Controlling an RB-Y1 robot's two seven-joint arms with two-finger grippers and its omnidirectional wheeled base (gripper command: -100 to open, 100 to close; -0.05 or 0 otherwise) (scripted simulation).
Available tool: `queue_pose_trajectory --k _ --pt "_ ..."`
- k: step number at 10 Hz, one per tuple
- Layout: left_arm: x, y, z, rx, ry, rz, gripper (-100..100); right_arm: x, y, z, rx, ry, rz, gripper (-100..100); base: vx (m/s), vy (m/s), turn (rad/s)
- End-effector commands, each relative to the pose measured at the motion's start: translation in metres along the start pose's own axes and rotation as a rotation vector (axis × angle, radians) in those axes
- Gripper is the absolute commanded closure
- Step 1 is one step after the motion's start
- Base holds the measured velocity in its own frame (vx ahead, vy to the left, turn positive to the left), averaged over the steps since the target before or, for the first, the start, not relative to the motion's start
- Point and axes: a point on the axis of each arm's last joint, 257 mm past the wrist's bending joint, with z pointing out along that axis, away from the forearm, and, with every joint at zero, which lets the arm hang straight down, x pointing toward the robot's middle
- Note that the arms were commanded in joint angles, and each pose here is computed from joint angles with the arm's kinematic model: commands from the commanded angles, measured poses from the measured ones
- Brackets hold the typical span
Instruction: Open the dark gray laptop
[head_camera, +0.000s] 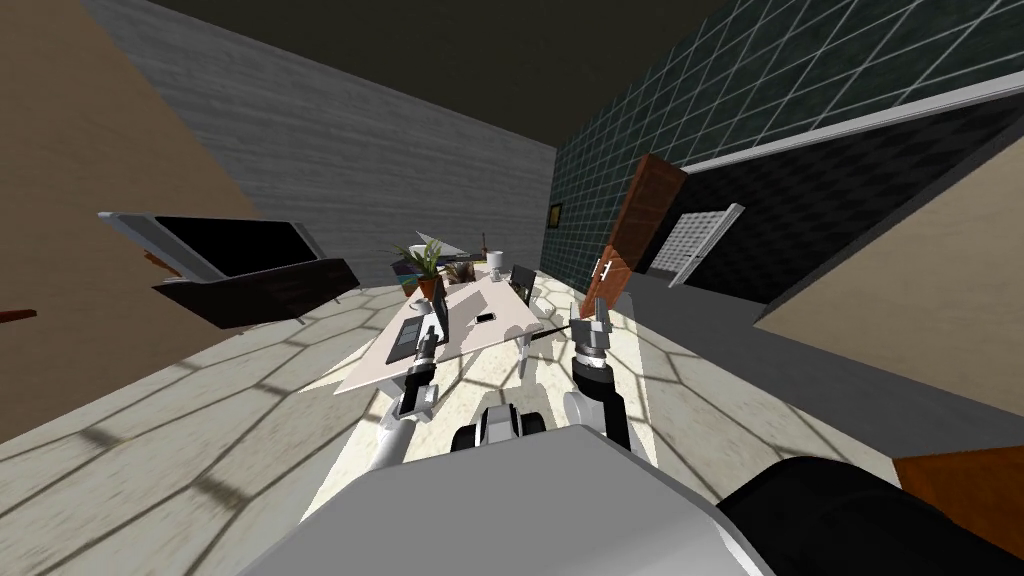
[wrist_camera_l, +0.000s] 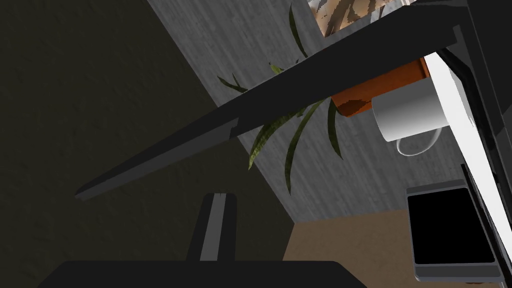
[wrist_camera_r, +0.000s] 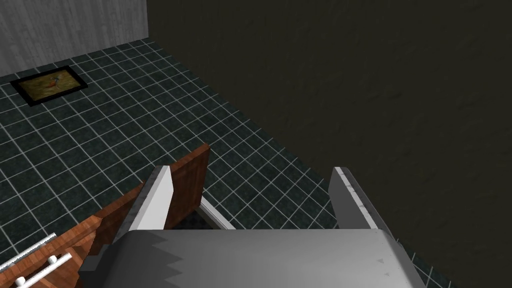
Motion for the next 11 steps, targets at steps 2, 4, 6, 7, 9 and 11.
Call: queue_pose_trajectory --k 2,4,6,7,9,11 --pt "0.005 -0.008 -0.026 0.022 0.041 -0.017 100 0.000 0.000 0.000 0.000 0.000 0.000 0 0.118 -0.028 0.204" --pt "0.010 -0.019 -0.038 0.046 0.069 -0.035 100 0.000 0.000 0.000 0.000 0.000 0.000 0 0.075 -0.020 0.084" --pt "0.017 -0.029 -0.052 0.062 0.099 -0.057 100 0.000 0.000 0.000 0.000 0.000 0.000 0 0.102 -0.044 0.166" --pt "0.010 -0.030 -0.058 0.062 0.092 -0.050 100 0.000 0.000 0.000 0.000 0.000 0.000 0 0.100 -0.042 0.132" --pt "0.018 -0.041 -0.071 0.078 0.123 -0.077 100 0.000 0.000 0.000 0.000 0.000 0.000 0 0.057 -0.023 0.094" --pt "0.012 -0.041 -0.078 0.074 0.118 -0.070 100 0.000 0.000 0.000 0.000 0.000 0.000 0 0.067 -0.037 0.064"
